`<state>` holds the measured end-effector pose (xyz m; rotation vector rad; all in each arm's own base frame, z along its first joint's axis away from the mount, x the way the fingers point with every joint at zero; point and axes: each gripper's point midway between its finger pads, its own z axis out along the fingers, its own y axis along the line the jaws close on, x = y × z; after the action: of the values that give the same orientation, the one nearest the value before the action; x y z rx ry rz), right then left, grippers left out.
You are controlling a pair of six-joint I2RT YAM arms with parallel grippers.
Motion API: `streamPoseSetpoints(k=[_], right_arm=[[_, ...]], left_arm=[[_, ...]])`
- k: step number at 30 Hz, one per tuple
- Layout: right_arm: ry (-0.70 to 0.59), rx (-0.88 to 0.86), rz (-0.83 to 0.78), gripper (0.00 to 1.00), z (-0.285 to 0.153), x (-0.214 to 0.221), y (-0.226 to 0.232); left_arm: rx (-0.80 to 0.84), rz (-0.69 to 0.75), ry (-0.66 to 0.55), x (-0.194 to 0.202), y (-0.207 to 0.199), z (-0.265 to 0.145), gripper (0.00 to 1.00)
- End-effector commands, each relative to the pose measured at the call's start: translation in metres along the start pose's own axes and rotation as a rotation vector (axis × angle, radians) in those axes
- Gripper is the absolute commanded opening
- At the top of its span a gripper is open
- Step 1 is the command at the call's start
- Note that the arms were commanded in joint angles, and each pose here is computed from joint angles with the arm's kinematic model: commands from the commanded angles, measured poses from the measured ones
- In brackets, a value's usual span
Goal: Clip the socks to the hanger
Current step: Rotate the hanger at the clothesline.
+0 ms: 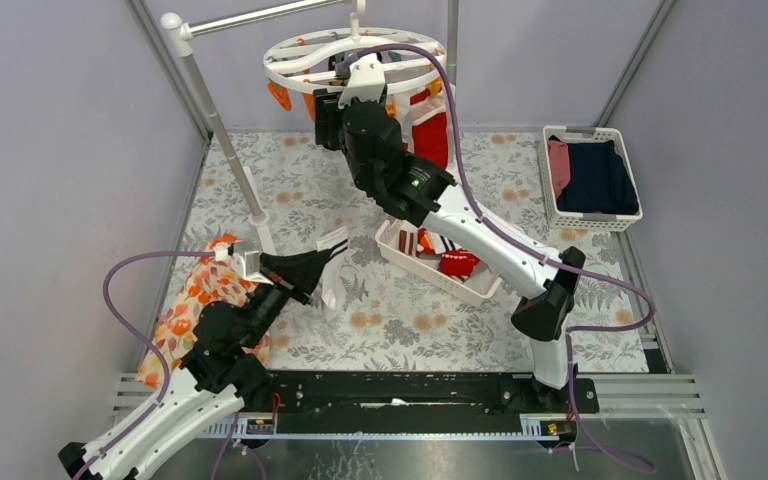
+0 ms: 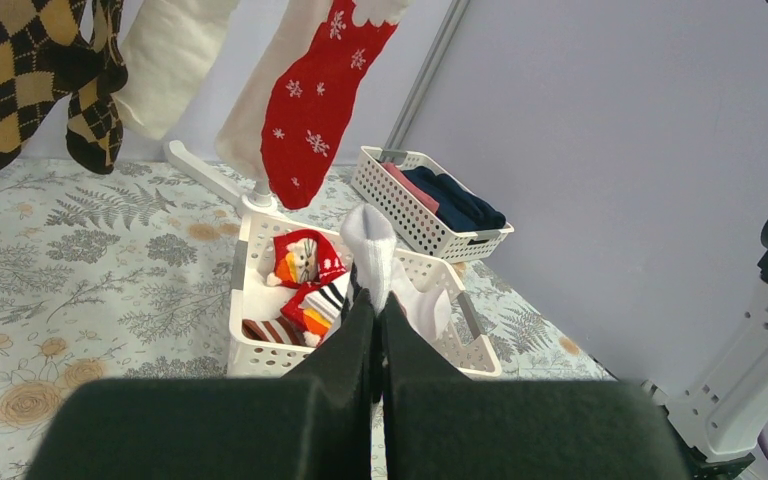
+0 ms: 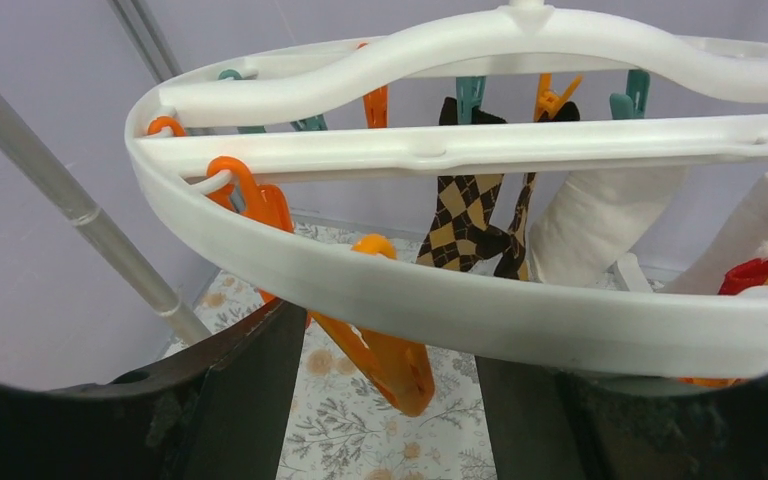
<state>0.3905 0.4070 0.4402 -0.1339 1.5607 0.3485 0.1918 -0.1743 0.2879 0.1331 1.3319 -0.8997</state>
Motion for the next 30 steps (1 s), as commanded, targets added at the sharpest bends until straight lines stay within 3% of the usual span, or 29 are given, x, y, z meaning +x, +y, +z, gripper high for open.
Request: streamPoseSetpoints(k=[1, 9, 25, 30], right_arm=[[-0.022, -0.063, 0.069, 0.69, -0.018, -0.031, 0.001], [0.006, 0.0, 0.071, 0.69, -0.011, -0.023, -0.03], [-0.018, 0.032, 0.104, 0.68, -0.003, -0.059, -0.105], [0.039, -0.016, 0.134, 0.68, 0.0, -0.049, -0.126]], left_arm=[[0.008, 0.008, -0.026, -0.005, 0.0, 0.0, 0.0], [0.003, 0.01, -0.031, -0.007, 0.0, -0.001, 0.0], [0.014, 0.008, -0.011, -0.005, -0.003, 0.006, 0.0], [0.026, -0.002, -0.003, -0.003, -0.006, 0.008, 0.0]])
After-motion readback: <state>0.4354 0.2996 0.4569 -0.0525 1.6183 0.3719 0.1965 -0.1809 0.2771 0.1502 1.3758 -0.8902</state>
